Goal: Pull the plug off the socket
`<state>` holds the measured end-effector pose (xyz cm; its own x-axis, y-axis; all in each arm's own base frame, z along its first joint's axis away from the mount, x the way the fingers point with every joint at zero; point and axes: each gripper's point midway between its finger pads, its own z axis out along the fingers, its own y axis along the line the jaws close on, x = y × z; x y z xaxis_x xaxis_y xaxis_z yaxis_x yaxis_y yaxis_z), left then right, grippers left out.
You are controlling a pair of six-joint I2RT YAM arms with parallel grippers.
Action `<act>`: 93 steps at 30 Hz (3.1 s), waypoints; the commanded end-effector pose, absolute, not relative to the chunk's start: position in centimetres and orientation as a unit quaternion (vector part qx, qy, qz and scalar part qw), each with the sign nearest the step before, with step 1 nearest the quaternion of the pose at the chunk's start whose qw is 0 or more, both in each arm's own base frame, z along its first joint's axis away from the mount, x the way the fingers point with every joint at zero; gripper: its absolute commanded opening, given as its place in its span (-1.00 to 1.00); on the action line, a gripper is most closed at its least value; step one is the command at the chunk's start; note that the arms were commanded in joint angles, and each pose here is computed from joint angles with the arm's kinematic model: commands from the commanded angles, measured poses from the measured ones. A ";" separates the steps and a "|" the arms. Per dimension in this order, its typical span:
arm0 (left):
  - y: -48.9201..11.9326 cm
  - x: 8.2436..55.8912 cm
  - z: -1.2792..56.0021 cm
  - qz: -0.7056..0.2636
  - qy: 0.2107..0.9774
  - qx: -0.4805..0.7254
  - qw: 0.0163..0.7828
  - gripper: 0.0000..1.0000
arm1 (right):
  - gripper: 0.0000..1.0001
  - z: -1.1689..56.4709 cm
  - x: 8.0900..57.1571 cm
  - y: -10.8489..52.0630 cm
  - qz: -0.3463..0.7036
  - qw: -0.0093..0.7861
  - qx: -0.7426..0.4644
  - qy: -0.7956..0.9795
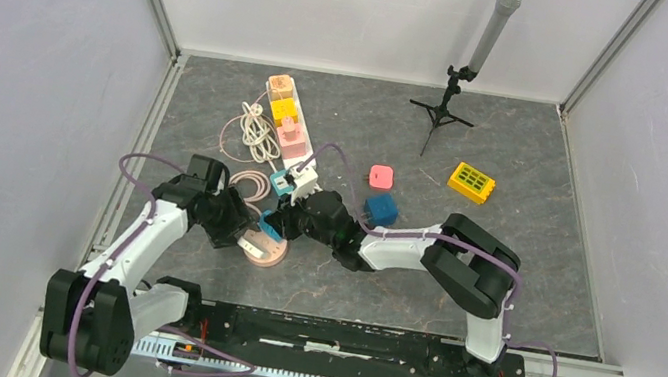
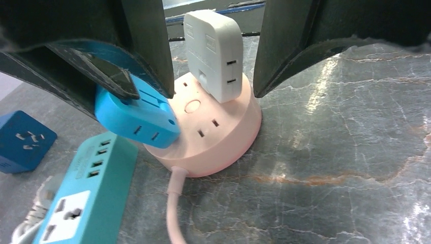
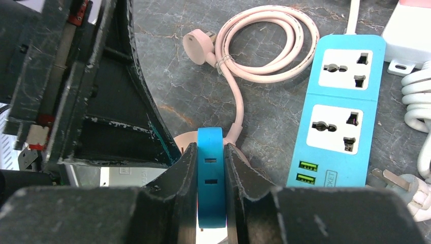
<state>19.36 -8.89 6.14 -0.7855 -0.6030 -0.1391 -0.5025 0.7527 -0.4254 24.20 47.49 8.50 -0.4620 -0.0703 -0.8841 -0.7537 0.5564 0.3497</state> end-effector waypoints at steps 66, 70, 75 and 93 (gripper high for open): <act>-6.7 17.6 0.7 -0.100 0.925 -0.356 0.090 0.00 | -1.00 14.0 23.1 49.9 0.509 0.379 -0.290 0.716; -6.7 17.6 0.7 -0.101 0.925 -0.355 0.088 -0.01 | -1.00 12.3 23.5 49.8 0.466 0.397 -0.305 0.729; -6.6 17.6 0.7 -0.099 0.925 -0.355 0.090 -0.01 | -1.00 13.6 24.1 48.9 0.447 0.431 -0.315 0.718; -6.6 17.7 0.8 -0.099 0.926 -0.352 0.092 -0.04 | -1.00 14.2 23.8 49.8 0.467 0.392 -0.313 0.729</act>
<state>18.71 -9.23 2.98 -0.7549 -0.6546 -0.0405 -0.5927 0.7073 -0.3851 24.04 47.88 7.90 -0.5386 -0.2213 -0.8129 -0.7875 0.4752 0.3924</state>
